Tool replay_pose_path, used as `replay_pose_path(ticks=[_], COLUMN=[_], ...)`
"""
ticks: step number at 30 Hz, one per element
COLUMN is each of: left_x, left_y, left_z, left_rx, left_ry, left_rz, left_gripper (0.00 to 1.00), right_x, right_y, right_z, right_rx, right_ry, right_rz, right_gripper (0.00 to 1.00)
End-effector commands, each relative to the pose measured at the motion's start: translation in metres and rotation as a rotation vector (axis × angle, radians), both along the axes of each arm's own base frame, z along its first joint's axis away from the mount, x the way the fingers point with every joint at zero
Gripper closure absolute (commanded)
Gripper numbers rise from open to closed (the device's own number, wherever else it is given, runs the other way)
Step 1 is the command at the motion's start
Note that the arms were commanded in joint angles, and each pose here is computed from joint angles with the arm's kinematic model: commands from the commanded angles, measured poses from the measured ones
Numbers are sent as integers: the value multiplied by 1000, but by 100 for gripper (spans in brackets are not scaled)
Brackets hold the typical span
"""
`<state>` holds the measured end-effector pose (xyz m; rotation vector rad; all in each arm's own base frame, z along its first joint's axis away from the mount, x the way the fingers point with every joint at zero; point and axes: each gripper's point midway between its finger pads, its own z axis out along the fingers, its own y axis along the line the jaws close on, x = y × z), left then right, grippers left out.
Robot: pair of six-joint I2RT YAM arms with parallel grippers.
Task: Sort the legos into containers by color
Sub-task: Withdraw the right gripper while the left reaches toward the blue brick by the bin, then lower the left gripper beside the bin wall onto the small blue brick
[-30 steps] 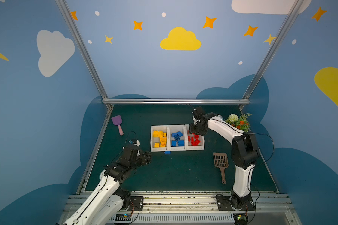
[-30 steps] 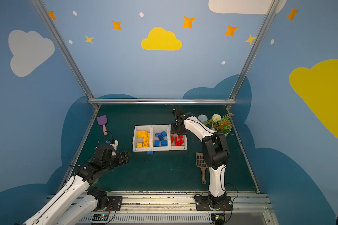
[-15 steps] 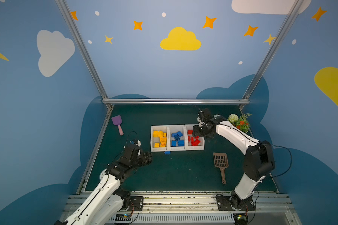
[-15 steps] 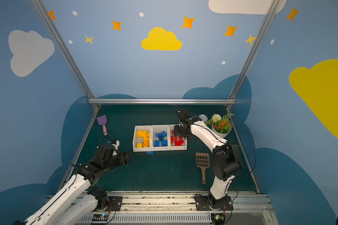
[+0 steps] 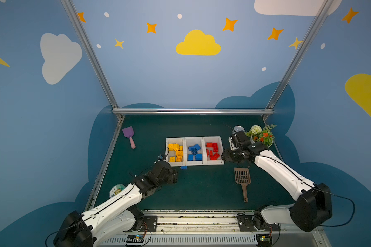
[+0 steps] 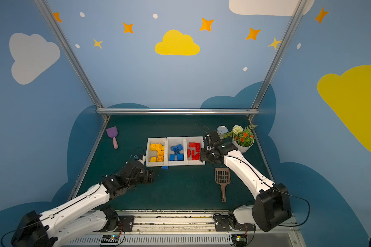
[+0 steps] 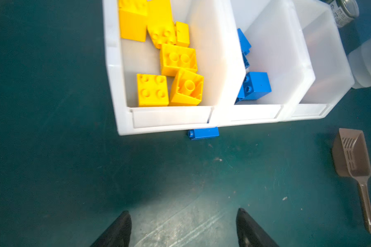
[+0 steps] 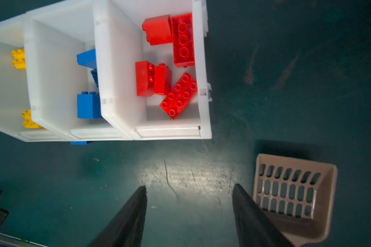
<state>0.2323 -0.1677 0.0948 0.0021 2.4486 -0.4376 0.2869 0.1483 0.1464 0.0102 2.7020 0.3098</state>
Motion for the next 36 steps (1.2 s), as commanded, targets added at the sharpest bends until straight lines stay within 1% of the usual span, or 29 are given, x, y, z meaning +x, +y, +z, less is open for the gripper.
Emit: replay_pose_path(ticks=[1,7,12,14,18,22,27,36], left_x=[18,29,38,41,43,45,49,56], left_y=[-4,-24,-39,-44,-44,-46,-47,-54], left_z=[1,-19,-32,-36,-48,-57,-63,-71], left_rx=[45,140,149,165,227,236,240,253], left_ry=[-89,-65,-39,-13,57,84,87,97], left_rz=[55,20,2,-7,20,34,55,55], left_gripper=[23,22,23,23,23,24,26,28], right_x=[-8,-16,-20,-21,-23,-25,-27,-28], right_y=[-14,-24,-28,-29,-32,-34,-35,-37], right_z=[-3,-4,-4,-4,-4,-5,-6,-6], right_rx=[-27,-26,-27,-28,-30,-26,-21,-16], right_ry=[-15,-35,-34,-31,-31,-34,-27,-29], right_rz=[-23,-40,-50,-52,-54,-61,-65,-70], right_gripper=[36,36,36,36,36,36,35,36])
